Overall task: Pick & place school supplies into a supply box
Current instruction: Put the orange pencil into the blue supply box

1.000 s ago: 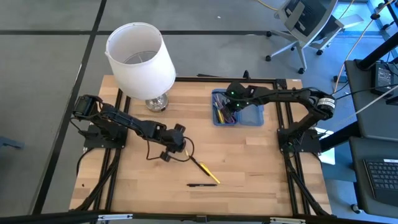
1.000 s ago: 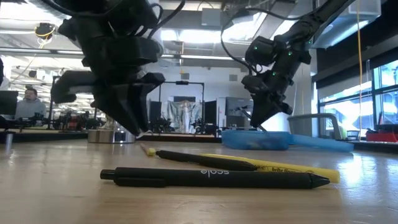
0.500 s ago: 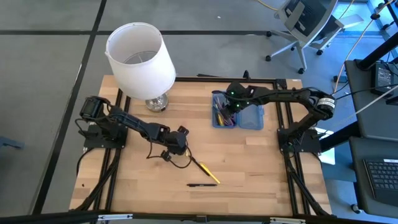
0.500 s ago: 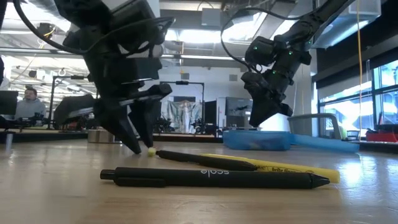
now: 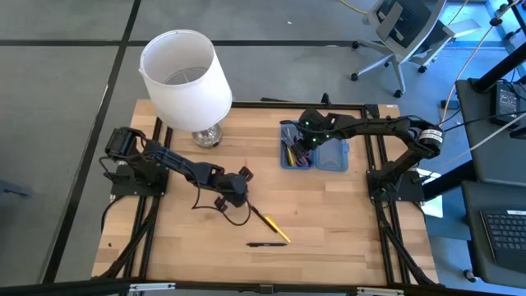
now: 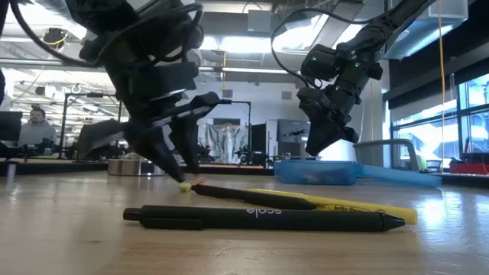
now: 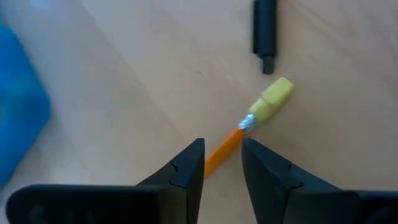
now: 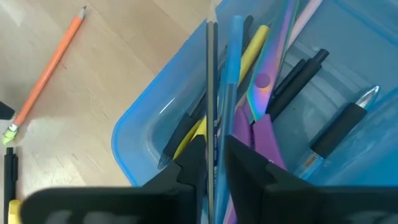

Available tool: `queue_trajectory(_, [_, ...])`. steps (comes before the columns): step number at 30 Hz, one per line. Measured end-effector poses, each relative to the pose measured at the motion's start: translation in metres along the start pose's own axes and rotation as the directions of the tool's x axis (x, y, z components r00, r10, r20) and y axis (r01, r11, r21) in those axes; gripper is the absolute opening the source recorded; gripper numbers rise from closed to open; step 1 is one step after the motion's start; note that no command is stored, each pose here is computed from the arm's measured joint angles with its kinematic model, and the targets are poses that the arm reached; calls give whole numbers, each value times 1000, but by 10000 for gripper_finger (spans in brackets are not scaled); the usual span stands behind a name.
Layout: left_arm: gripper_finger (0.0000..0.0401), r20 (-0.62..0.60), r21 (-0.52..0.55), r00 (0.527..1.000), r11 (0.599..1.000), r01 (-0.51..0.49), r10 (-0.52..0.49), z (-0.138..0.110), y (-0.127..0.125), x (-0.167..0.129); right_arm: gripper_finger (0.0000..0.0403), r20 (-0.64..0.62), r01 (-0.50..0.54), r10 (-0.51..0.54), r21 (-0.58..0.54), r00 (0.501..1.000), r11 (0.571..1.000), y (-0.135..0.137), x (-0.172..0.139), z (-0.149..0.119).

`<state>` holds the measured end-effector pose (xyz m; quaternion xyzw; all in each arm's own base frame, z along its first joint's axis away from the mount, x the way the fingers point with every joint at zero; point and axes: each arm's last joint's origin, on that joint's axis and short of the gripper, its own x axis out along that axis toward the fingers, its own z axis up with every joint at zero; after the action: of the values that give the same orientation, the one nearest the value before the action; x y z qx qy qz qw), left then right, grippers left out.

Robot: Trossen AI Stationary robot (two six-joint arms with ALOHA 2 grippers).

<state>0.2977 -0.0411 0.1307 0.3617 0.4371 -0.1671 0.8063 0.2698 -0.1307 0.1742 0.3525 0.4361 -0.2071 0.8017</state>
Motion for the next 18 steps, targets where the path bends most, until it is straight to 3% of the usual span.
queue_trajectory(9, [100, 6, 19, 998, 997, 69, -69, -2, -4, 9, 112, -13, -26, 26, 35, 1000, 999, 1, 0, 0])
queue_trajectory(14, [99, -9, -119, 991, 984, 131, -133, -5, -8, 9, 114, -44, -92, 94, 35, 995, 995, 3, 0, -1])
queue_trajectory(18, [99, 25, -217, 980, 956, 198, -197, -4, -11, 9, 114, -42, -89, 90, 23, 995, 996, 3, 0, -1])
